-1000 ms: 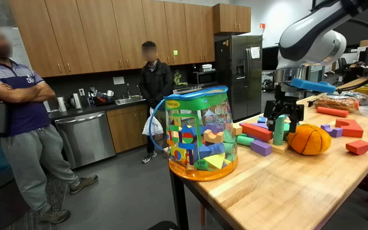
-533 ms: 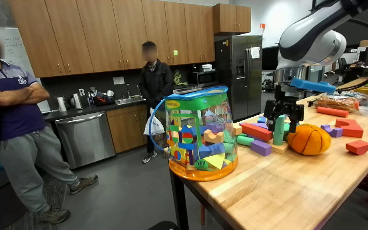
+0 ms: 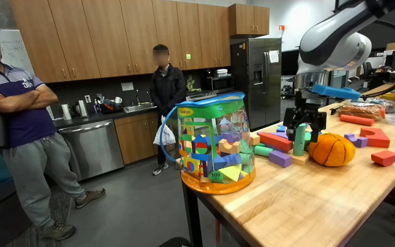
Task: Remove one blue block from the clear bag.
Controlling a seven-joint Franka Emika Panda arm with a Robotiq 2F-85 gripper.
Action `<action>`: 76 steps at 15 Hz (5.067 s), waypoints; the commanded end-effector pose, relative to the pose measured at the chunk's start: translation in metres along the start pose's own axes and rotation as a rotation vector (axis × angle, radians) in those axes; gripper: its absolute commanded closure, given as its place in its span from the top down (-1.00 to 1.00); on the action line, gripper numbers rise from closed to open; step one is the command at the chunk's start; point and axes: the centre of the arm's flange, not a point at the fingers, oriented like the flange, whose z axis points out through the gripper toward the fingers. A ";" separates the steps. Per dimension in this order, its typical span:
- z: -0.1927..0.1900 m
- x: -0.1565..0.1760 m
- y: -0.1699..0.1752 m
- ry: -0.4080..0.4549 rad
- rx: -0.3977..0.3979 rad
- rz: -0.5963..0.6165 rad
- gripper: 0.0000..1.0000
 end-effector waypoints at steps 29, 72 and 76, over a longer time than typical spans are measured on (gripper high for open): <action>-0.172 0.032 -0.245 0.621 -0.238 -0.393 1.00; -0.054 0.081 -0.278 0.364 -0.257 -0.365 1.00; -0.036 0.092 -0.285 0.358 -0.254 -0.361 1.00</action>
